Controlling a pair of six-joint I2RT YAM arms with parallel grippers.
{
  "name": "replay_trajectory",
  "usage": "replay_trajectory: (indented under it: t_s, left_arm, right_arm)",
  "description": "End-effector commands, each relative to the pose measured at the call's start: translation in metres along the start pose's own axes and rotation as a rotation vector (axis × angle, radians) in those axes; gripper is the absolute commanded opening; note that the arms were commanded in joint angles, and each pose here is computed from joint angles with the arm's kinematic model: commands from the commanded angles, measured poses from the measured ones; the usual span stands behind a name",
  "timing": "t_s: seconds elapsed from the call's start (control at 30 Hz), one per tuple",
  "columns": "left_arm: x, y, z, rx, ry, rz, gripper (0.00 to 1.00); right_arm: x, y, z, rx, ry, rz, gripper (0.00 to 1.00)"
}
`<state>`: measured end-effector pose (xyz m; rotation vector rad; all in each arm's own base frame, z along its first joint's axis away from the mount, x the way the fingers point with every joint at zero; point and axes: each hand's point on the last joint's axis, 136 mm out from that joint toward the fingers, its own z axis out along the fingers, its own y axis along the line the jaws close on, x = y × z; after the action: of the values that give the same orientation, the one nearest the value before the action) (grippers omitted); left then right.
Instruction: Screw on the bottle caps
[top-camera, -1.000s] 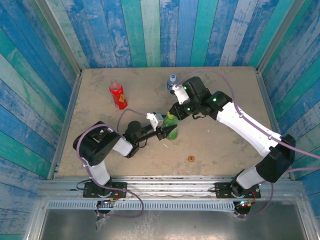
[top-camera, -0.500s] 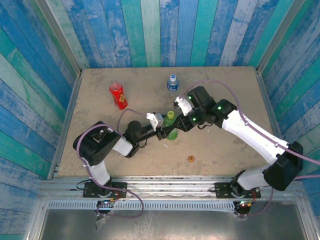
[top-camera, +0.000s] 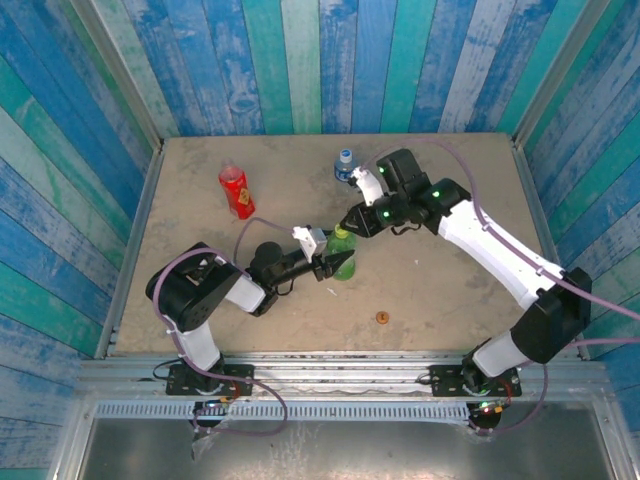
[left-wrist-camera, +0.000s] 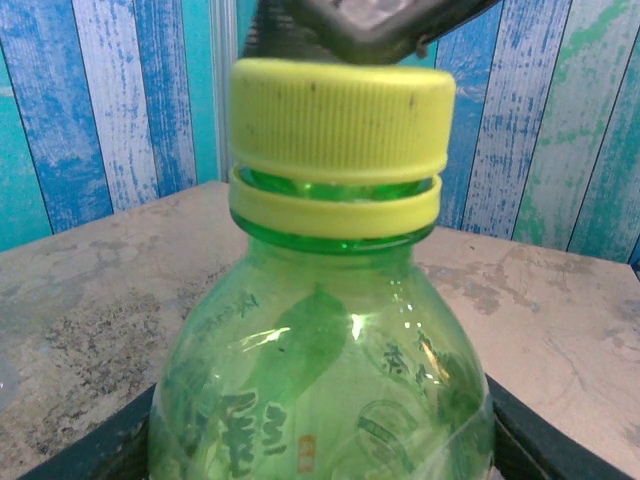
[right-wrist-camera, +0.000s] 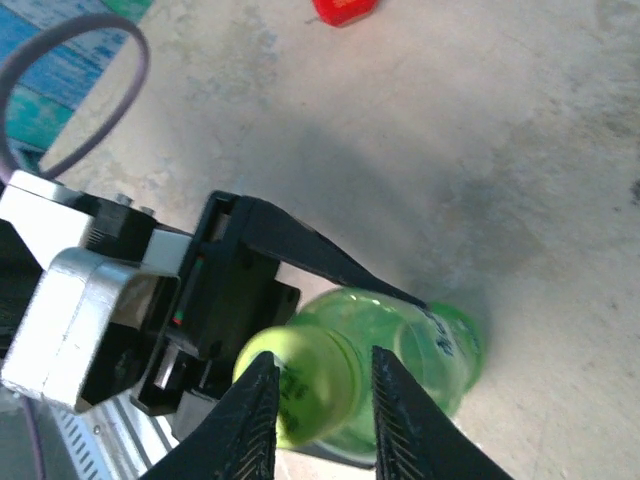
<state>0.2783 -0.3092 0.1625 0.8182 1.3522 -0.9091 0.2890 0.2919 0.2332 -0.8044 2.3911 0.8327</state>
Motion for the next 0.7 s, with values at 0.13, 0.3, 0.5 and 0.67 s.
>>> replay_trajectory:
  t_s: [0.13, 0.3, 0.5, 0.67]
  left_arm:
    - [0.038, 0.0, -0.007, -0.011, 0.121, -0.047, 0.6]
    - [0.038, 0.001, -0.007, -0.014, 0.123, -0.046, 0.6]
    - [0.037, -0.001, -0.007, -0.003, 0.12, -0.046, 0.6]
    - [0.036, -0.001, -0.007, -0.003, 0.119, -0.043, 0.6]
  right_arm:
    - [0.025, 0.015, -0.001, -0.101, 0.064, 0.004, 0.19]
    - [0.055, 0.031, -0.003, -0.142, 0.109, -0.019, 0.19]
    - [0.044, 0.032, -0.016, -0.105, 0.054, -0.049, 0.21]
    - [0.01, 0.012, -0.021, -0.011, -0.036, -0.03, 0.3]
